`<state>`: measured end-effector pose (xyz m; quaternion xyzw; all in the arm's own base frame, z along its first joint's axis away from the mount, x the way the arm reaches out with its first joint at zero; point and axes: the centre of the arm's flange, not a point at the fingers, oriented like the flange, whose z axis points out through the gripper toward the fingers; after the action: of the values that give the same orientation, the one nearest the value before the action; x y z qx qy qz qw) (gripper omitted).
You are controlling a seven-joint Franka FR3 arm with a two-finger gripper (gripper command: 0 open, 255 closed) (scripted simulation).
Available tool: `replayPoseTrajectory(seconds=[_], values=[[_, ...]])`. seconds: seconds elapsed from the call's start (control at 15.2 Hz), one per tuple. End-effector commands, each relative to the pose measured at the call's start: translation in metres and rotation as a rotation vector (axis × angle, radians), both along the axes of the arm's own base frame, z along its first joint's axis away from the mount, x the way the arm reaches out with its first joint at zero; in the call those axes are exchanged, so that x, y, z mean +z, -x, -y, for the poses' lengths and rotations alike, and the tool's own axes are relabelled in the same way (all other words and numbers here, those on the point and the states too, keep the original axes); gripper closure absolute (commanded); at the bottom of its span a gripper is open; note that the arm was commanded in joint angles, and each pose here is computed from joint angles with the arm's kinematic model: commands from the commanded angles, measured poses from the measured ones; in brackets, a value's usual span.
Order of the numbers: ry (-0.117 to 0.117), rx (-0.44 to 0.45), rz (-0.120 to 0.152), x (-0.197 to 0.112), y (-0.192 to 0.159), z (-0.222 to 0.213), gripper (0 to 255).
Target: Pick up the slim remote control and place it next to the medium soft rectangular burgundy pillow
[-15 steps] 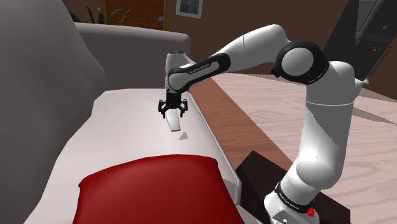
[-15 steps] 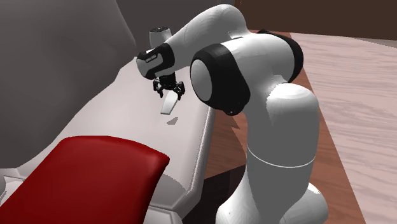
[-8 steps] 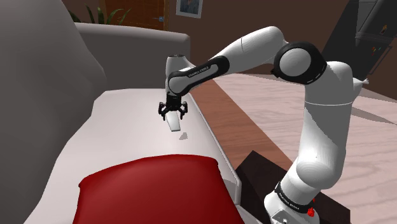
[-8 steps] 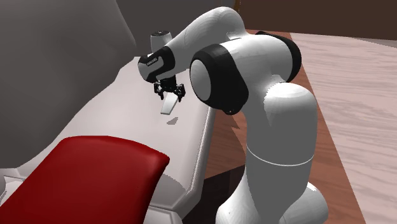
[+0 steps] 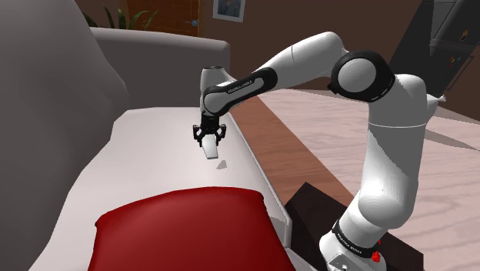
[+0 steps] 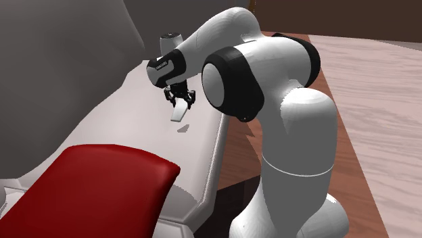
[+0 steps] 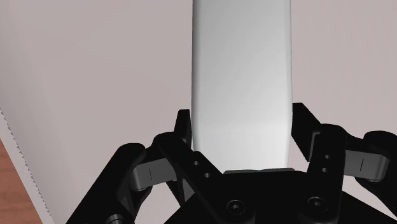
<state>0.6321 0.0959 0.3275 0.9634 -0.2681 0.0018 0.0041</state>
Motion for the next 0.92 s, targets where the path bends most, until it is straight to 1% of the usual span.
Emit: replayPoseTrajectory(seconds=[0.0,0.2,0.86], values=[[0.0,0.0,0.0,0.0,0.0,0.0,255],[0.0,0.0,0.0,0.0,0.0,0.0,255],[0.0,0.0,0.0,0.053,0.0,0.0,255]])
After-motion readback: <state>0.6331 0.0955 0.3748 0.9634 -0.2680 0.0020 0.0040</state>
